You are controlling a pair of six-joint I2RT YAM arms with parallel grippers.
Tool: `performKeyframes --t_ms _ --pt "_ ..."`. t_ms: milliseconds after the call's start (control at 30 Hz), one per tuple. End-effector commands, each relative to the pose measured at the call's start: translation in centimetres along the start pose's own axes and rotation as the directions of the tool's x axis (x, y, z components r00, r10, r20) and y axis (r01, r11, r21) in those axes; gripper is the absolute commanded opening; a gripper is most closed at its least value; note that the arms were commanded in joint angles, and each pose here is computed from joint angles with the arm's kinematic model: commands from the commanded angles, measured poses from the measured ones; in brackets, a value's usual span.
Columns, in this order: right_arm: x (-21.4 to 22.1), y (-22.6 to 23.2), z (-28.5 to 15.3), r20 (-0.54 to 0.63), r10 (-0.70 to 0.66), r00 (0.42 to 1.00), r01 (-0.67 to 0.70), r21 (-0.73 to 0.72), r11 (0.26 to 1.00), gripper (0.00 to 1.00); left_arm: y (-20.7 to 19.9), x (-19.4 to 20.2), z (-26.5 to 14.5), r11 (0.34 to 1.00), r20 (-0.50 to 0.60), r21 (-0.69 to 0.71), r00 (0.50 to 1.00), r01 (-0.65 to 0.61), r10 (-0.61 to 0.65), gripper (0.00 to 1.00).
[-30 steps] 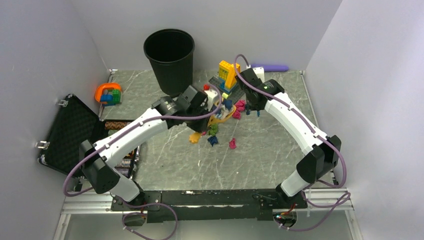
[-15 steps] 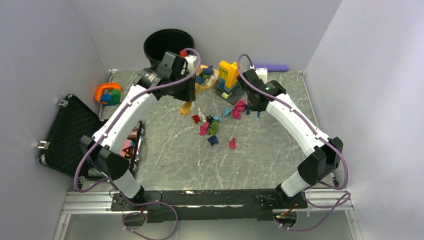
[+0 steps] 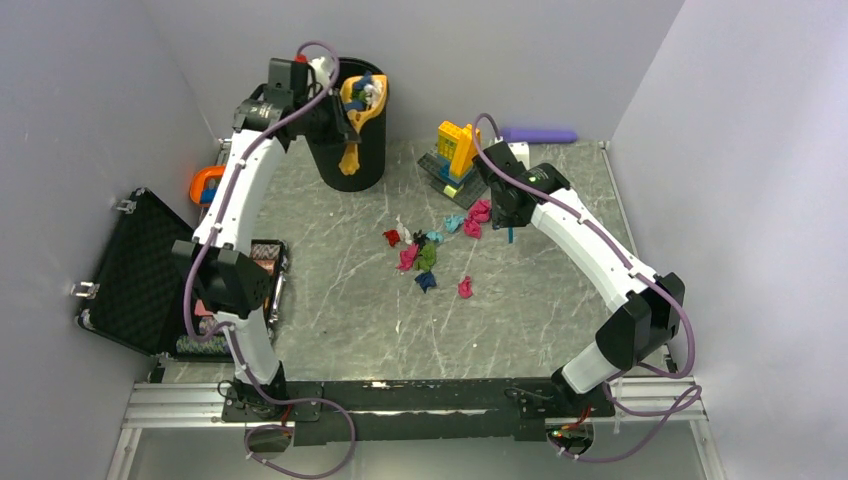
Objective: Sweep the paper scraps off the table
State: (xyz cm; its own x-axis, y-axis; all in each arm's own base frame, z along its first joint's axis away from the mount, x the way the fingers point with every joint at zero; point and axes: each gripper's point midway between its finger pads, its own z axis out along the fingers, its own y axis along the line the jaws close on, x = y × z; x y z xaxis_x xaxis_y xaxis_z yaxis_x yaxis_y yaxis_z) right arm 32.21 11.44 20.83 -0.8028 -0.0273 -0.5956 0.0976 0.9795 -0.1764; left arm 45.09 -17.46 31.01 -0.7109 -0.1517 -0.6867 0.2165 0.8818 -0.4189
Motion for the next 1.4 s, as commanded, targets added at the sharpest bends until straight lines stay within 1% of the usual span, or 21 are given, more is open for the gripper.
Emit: performKeyframes --t_ms 0,33,100,167,200,300,367,467,600,633,700,767,867,933,1067,1167,1233,1300,1367 --pt "-1.3 0.7 -0.2 0.046 -0.019 0.999 0.021 -0.045 0.999 0.0 -2.1 -6.0 -1.1 0.95 0.105 0.267 0.975 0.163 -0.197 0.16" --pt "-1.4 0.7 -0.1 0.05 -0.031 0.998 0.033 -0.045 0.998 0.0 -2.2 -6.7 -0.9 0.926 0.098 0.331 0.969 0.181 -0.225 0.16" --pt "-1.7 0.7 0.2 0.058 -0.053 0.997 0.055 -0.031 0.998 0.0 -2.5 -8.1 -1.1 0.851 0.046 0.437 0.937 0.292 -0.345 0.14" --pt "-1.9 0.7 0.5 0.06 -0.063 0.996 0.064 -0.018 0.998 0.0 -2.8 -9.1 -1.5 0.781 -0.005 0.517 0.913 0.351 -0.407 0.14" --pt "-2.0 0.8 0.6 0.059 -0.066 0.996 0.067 -0.017 0.998 0.0 -3.0 -9.8 -1.9 0.753 -0.005 0.553 0.905 0.357 -0.425 0.14" --pt "-2.2 1.5 0.9 0.062 -0.053 0.997 0.056 -0.04 0.998 0.0 -3.4 -9.8 -2.6 0.65 -0.082 0.621 0.86 0.439 -0.503 0.14" --pt "-2.2 1.9 1.2 0.062 -0.04 0.997 0.043 -0.055 0.998 0.0 -4.1 -9.7 -3.6 0.567 -0.127 0.681 0.838 0.463 -0.531 0.15" --pt "-2.1 2.5 1.6 0.056 -0.02 0.998 0.024 -0.068 0.997 0.0 -4.6 -9.4 -4.8 0.441 -0.205 0.734 0.787 0.517 -0.581 0.15" --pt "-1.9 2.9 1.7 0.046 -0.005 0.999 0.008 -0.079 0.997 0.0 -4.5 -9.3 -5.6 0.302 -0.262 0.779 0.723 0.55 -0.64 0.14" --pt "-1.9 2.9 1.7 0.047 -0.001 0.999 0.005 -0.082 0.997 0.0 -4.4 -9.7 -5.9 0.257 -0.274 0.791 0.697 0.555 -0.662 0.12" --pt "-1.9 2.9 1.6 0.052 0.007 0.999 -0.002 -0.089 0.996 0.0 -4.5 -10.4 -6.8 0.192 -0.281 0.828 0.685 0.528 -0.672 0.11" --pt "-1.9 2.9 1.5 0.055 0.01 0.998 -0.005 -0.091 0.996 0.0 -4.6 -10.9 -7.3 0.148 -0.297 0.842 0.675 0.519 -0.675 0.1" --pt "-1.9 2.8 1.5 0.054 0.008 0.999 -0.003 -0.088 0.996 0.0 -4.6 -11.2 -7.6 0.117 -0.312 0.849 0.667 0.515 -0.676 0.1" --pt "-1.9 2.7 1.4 0.055 0.006 0.998 -0.002 -0.084 0.996 0.0 -4.5 -11.1 -7.6 0.115 -0.315 0.847 0.663 0.519 -0.679 0.1" --pt "-2.5 2.6 1.3 0.071 0.007 0.997 -0.001 -0.08 0.997 0.0 -4.9 -10.4 -7.9 0.154 -0.302 0.84 0.684 0.521 -0.664 0.09" --pt "-2.8 2.7 1.1 0.084 0.014 0.996 -0.007 -0.086 0.996 0.0 -5.7 -9.1 -8.1 0.214 -0.295 0.824 0.72 0.525 -0.629 0.07" --pt "-3.1 2.7 0.8 0.095 0.023 0.995 -0.014 -0.097 0.995 0.0 -6.3 -7.8 -7.9 0.275 -0.283 0.806 0.751 0.523 -0.597 0.01" --pt "-3.2 2.9 0.6 0.102 0.032 0.994 -0.021 -0.112 0.993 0.0 -7.3 -6.5 -8.0 0.343 -0.271 0.792 0.795 0.504 -0.542 0.0" --pt "-3.5 3.0 0.2 0.109 0.044 0.993 -0.029 -0.129 0.991 0.0 -8.3 -5.0 -8.0 0.427 -0.251 0.767 0.836 0.479 -0.487 0.0"
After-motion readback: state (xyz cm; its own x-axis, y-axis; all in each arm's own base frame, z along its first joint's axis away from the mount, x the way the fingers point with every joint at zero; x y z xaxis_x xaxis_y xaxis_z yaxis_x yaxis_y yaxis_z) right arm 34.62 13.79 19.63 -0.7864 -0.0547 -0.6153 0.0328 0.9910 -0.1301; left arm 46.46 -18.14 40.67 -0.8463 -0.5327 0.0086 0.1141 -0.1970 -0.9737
